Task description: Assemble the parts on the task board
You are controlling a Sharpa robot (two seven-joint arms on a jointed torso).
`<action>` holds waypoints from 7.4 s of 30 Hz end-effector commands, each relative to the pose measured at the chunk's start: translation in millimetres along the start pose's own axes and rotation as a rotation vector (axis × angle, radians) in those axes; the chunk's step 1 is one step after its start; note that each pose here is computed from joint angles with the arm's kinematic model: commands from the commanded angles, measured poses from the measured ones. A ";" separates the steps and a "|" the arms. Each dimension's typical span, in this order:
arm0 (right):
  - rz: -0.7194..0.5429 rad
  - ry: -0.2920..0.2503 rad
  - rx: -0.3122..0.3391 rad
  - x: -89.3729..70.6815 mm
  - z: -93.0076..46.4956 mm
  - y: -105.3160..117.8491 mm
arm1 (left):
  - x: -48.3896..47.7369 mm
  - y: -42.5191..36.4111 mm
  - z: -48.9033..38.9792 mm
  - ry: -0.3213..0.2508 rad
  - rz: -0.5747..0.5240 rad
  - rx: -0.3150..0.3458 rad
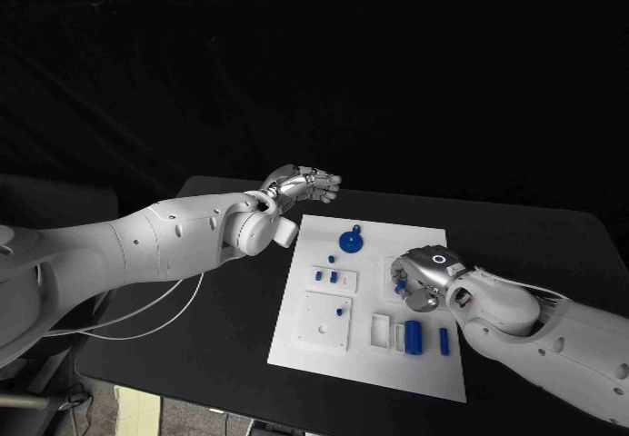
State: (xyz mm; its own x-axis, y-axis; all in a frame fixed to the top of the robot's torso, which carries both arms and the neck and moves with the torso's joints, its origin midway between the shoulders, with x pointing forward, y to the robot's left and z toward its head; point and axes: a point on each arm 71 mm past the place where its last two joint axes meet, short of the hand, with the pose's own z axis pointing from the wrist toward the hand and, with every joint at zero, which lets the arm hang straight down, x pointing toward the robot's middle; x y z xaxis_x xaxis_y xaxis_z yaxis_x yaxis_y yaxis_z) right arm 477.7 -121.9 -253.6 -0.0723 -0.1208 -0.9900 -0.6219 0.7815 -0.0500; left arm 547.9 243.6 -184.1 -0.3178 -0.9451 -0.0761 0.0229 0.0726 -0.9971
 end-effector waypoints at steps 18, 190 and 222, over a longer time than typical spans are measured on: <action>0.039 -0.117 0.003 -21.2 -5.5 -4.1 | 1.0 -2.1 0.4 0.009 -0.008 0.015; 0.421 -0.125 -0.180 -24.6 -9.8 87.1 | 1.3 -1.3 5.1 -0.001 -0.016 0.014; 0.851 0.408 0.333 3.6 -78.4 -41.5 | -2.7 14.4 1.7 -0.016 -0.028 -0.014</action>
State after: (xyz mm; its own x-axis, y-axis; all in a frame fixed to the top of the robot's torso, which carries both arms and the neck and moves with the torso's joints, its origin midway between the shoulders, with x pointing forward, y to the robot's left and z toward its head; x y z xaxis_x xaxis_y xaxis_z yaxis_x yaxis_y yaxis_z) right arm 448.3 -204.2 -238.1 -0.6148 0.4064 -0.6759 -0.0666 0.8272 0.5579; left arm 551.3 248.4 -198.3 -0.2911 -0.9547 -0.0622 -0.0053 0.0666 -0.9978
